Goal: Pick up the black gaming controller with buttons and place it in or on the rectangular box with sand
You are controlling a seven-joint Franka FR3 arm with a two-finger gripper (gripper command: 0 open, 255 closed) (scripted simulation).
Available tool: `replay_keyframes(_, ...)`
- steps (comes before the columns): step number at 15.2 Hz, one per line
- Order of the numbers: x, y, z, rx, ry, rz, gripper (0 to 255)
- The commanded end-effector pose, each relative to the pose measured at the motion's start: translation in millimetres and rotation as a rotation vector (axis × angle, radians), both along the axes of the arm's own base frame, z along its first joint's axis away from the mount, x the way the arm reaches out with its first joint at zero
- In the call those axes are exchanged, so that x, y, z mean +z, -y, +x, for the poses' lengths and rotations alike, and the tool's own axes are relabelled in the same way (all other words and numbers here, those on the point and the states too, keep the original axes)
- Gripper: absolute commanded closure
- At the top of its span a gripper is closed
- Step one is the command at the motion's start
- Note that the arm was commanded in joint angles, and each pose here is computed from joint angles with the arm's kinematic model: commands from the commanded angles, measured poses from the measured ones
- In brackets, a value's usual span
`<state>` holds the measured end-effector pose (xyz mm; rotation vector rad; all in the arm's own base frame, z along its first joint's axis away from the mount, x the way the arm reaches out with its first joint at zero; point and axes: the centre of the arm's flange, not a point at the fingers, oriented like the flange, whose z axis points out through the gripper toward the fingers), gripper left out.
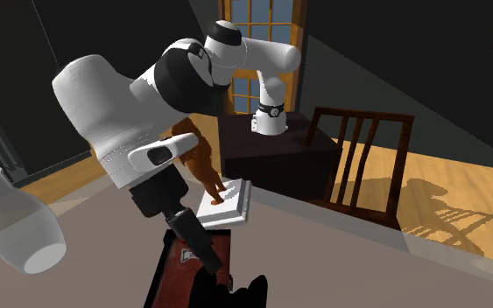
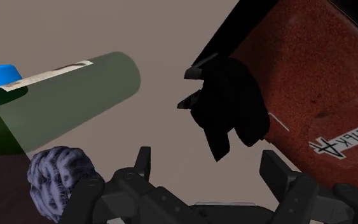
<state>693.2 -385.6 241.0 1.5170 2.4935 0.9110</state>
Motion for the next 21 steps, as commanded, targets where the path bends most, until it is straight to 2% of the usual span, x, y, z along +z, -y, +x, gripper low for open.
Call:
replay_keyframes(1, -50, -16, -1, 0.025, -0.038, 0.048, 0)
replay_keyframes(4, -65, -26, 5, 0.025, -0.038, 0.048, 0)
replay_keyframes(12, -65, -26, 5, 0.025, -0.038, 0.048, 0)
replay_keyframes(13, -64, -20, 9, 0.025, -0.04, 0.046, 255)
replay_keyframes(17, -57, 1, 7, 0.024, -0.041, 0.045, 255)
replay_keyframes(19, -68, 8, 6, 0.024, -0.044, 0.041, 255)
replay_keyframes(20, -63, 8, 9, 0.025, -0.047, 0.039, 255)
replay_keyframes(21, -75, 11, 5, 0.024, -0.046, 0.04, 255)
